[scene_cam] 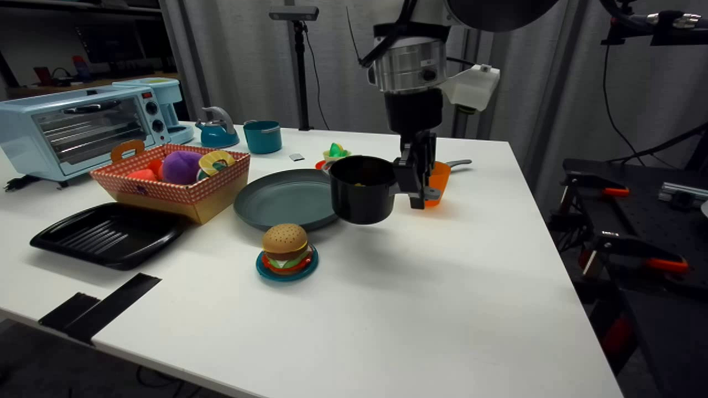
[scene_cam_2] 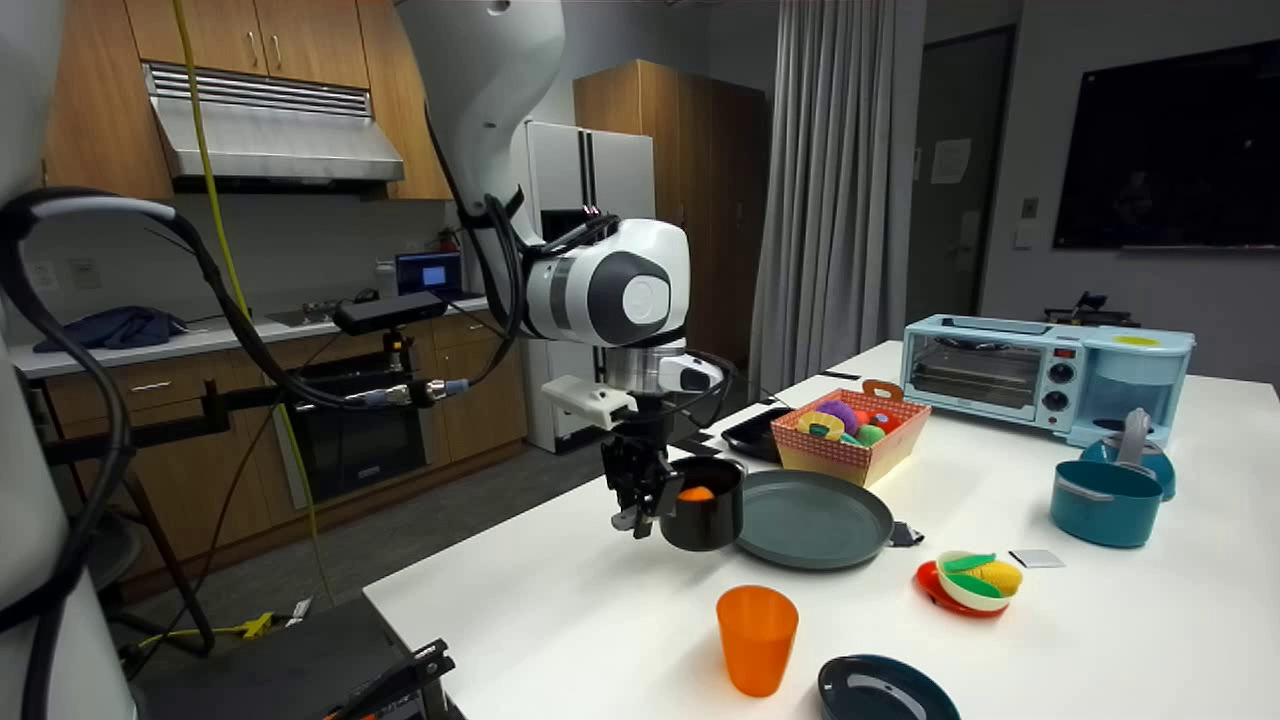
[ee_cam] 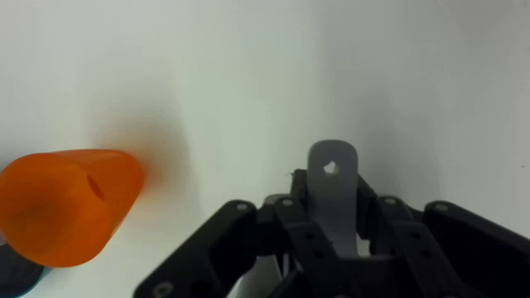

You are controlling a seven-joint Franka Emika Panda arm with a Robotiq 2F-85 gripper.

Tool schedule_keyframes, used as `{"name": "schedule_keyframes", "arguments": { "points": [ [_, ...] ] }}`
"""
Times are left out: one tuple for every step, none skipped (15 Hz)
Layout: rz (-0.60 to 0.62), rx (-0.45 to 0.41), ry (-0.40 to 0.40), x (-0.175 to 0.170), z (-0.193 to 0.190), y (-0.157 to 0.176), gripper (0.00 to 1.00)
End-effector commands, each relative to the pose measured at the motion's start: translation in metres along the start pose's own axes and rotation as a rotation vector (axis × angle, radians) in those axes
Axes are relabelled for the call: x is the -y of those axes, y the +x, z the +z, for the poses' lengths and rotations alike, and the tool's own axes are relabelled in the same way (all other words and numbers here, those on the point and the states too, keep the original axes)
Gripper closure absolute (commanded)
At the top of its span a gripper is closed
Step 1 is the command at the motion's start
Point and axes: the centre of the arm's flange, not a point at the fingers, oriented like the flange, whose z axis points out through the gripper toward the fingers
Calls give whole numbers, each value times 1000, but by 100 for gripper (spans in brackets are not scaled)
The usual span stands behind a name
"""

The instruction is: Pour the contents from the black pot onto the gray plate

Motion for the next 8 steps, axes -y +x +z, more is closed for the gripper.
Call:
{"name": "schedule_keyframes", "arguments": {
  "points": [
    [78, -41, 22, -16, -29, -27, 93],
    [92, -47, 27, -21, -32, -31, 93],
    [105, -51, 32, -25, -36, -34, 93],
    [118, -53, 39, -30, -38, -39, 93],
    [129, -55, 44, -34, -41, -43, 93],
    [142, -57, 51, -38, -43, -46, 93],
    [149, -57, 56, -41, -45, -50, 93],
    [157, -56, 60, -43, -46, -52, 93]
  ]
}}
